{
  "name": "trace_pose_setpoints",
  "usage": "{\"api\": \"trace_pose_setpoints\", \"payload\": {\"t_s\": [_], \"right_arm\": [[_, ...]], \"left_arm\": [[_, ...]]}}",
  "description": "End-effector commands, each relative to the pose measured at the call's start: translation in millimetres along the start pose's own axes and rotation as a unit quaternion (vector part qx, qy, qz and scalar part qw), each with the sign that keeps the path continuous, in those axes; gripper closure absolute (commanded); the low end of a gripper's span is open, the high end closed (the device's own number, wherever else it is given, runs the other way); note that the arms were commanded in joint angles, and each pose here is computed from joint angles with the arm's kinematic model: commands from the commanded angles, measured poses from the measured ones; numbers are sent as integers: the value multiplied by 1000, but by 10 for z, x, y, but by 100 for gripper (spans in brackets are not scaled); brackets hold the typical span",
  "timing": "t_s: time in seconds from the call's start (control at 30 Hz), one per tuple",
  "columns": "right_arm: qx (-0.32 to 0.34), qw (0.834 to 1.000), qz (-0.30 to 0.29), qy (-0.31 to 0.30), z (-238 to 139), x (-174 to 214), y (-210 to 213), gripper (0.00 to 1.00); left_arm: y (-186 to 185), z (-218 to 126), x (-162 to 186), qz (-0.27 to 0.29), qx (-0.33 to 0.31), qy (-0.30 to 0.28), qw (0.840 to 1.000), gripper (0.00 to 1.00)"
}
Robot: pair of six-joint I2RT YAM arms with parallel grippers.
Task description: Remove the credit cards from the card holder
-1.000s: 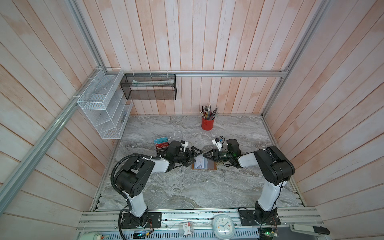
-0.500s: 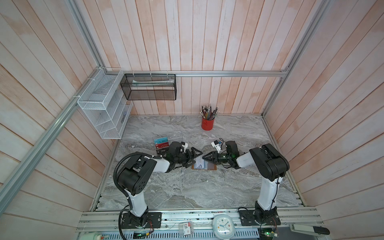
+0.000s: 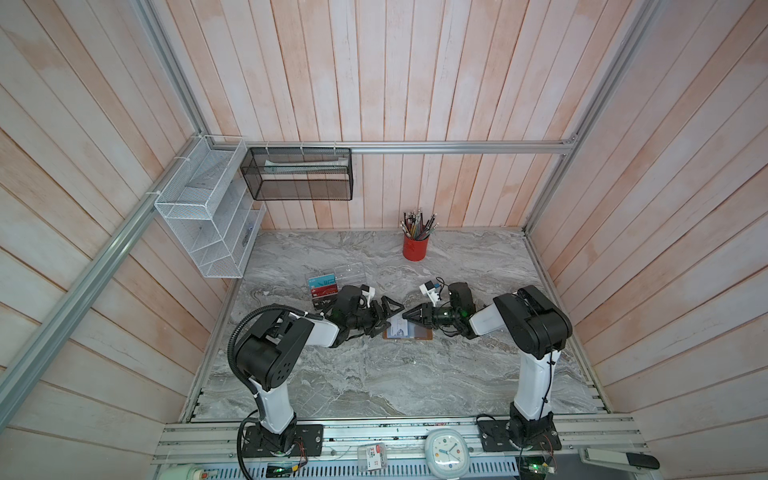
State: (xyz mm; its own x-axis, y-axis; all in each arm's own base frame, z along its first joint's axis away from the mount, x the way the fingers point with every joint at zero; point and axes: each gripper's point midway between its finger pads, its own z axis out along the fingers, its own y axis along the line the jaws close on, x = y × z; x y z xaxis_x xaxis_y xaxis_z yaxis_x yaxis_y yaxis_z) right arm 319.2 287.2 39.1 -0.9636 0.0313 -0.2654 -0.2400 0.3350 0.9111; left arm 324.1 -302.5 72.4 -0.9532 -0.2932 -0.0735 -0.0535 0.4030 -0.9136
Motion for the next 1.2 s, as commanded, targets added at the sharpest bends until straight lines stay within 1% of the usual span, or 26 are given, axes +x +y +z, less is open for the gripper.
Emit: {"api": "trace_pose_setpoints", "payload": {"t_s": [0.0,0.07,0.2,0.47,0.6,0.97,1.17], "right_arm": [[-3,1000,13,12,79,66,-59,67],[-4,1000,13,12,84,69,-64,73],[-3,1000,14,12,85,74,-84,76],[0,1000,16,14,83,100,-119,92],[1,1000,18,15,74,109,-144,99],[0,1000,14,21,-2,119,-180,100],[-11,999,23,24,-48,114,-202,100]], "left_arm": [[263,16,93,-17,-26,12,999,0],[279,15,103,-19,-27,13,999,0],[302,-8,98,-20,-29,11,999,0],[358,-15,113,-24,-31,10,999,0],[392,-13,122,-27,-34,11,999,0],[457,-8,129,-31,-39,11,999,0],[467,-3,132,-32,-40,11,999,0]]}}
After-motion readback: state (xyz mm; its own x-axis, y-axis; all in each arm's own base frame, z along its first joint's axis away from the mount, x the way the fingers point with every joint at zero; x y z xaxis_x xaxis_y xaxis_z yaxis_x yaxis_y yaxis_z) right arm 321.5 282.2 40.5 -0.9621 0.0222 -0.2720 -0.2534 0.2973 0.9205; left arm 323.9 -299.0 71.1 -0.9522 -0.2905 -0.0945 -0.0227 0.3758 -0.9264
